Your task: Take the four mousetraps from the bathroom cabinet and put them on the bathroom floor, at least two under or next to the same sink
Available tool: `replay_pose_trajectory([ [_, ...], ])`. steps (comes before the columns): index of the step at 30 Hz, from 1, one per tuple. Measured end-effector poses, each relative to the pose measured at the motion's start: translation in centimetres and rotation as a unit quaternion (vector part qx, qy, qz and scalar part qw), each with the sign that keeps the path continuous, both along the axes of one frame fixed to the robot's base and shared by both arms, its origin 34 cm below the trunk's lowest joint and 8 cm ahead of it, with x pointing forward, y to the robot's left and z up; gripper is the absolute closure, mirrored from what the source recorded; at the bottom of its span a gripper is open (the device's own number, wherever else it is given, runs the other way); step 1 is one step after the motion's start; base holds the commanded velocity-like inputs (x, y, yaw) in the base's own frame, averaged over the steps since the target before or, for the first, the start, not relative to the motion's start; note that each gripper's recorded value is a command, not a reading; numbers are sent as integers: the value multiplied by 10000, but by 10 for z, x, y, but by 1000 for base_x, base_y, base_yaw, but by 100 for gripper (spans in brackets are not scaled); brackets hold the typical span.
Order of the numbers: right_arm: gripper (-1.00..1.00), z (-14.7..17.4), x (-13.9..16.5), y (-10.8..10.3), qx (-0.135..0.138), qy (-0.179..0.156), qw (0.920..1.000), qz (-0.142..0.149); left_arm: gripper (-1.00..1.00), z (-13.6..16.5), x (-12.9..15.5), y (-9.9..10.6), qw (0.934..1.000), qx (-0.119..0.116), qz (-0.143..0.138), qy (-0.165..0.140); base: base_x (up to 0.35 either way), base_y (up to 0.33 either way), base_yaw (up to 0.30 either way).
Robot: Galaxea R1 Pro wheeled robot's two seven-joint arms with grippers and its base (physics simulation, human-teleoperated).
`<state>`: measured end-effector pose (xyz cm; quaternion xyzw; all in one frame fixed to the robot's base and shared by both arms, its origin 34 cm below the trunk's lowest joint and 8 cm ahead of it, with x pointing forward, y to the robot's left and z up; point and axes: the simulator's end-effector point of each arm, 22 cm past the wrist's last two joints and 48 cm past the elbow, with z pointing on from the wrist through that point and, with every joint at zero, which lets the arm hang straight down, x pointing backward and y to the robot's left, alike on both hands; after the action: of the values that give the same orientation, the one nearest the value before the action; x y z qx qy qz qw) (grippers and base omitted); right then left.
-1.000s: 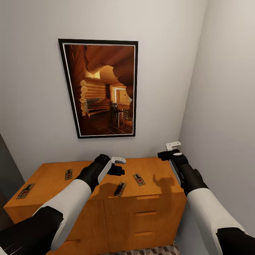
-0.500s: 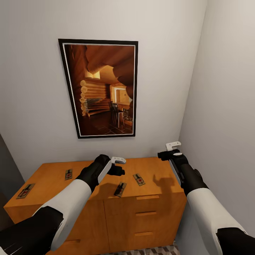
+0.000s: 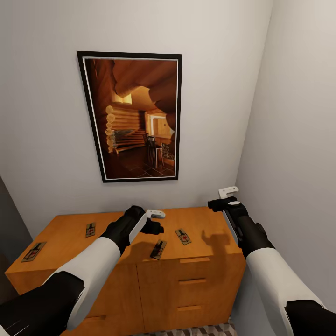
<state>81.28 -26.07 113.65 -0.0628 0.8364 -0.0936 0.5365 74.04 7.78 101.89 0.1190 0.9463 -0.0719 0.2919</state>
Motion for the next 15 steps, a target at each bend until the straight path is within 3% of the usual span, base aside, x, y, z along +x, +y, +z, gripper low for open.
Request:
replay_pose_trajectory([
  [15, -100, 0, 0, 0, -4, 0, 10000, 0, -100, -18, -2, 5, 10000, 19, 74, 44, 0, 0, 0],
])
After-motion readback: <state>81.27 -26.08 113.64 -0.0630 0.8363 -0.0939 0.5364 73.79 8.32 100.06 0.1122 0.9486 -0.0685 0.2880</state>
